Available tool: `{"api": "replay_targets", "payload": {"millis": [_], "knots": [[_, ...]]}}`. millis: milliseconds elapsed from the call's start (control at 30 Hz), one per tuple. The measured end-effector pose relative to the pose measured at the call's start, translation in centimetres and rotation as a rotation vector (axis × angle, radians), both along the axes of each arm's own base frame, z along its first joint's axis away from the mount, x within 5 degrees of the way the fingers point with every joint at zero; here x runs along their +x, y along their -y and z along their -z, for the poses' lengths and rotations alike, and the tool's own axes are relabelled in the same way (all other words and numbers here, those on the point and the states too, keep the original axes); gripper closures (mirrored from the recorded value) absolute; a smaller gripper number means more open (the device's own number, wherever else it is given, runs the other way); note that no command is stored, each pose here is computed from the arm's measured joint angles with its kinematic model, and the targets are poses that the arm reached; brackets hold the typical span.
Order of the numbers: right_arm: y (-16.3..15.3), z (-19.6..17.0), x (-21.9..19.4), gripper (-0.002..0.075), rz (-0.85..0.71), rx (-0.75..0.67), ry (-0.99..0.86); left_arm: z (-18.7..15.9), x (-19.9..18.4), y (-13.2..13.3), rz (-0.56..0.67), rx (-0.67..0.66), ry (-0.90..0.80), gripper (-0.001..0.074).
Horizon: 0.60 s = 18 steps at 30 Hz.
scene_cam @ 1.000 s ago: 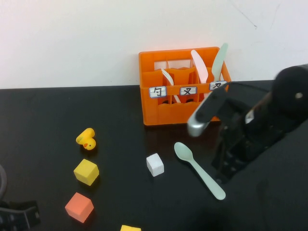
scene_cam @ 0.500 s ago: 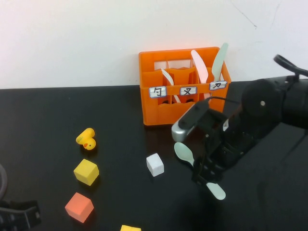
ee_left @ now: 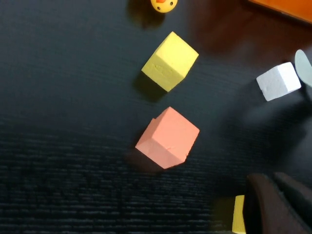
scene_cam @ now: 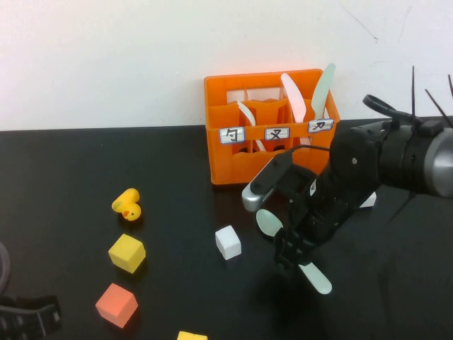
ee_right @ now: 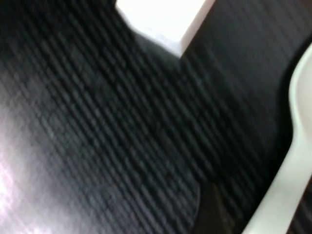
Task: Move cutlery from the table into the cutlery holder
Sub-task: Pick up the spoon
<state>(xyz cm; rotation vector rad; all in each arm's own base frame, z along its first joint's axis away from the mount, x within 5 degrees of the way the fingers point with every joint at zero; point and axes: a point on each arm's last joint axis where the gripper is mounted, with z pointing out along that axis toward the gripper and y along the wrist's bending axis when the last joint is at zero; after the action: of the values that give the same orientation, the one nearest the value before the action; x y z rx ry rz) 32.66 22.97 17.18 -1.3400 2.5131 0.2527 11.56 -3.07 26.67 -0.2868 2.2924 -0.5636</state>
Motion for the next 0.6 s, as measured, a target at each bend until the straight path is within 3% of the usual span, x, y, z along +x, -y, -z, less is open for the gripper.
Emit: {"api": "replay_targets", "payload": {"millis": [433,600], "knots": [[-0.3,1.2,0.4,0.0292,0.011,-0.005,-0.01,0.5,0.0,0.2,-0.002,-0.032,-0.002,0.0736],[-0.3,1.3,0.5,0.0389,0.005,-0.006,-0.009,0.5,0.0,0.2,-0.001,-0.031,0.001,0.0736]]}}
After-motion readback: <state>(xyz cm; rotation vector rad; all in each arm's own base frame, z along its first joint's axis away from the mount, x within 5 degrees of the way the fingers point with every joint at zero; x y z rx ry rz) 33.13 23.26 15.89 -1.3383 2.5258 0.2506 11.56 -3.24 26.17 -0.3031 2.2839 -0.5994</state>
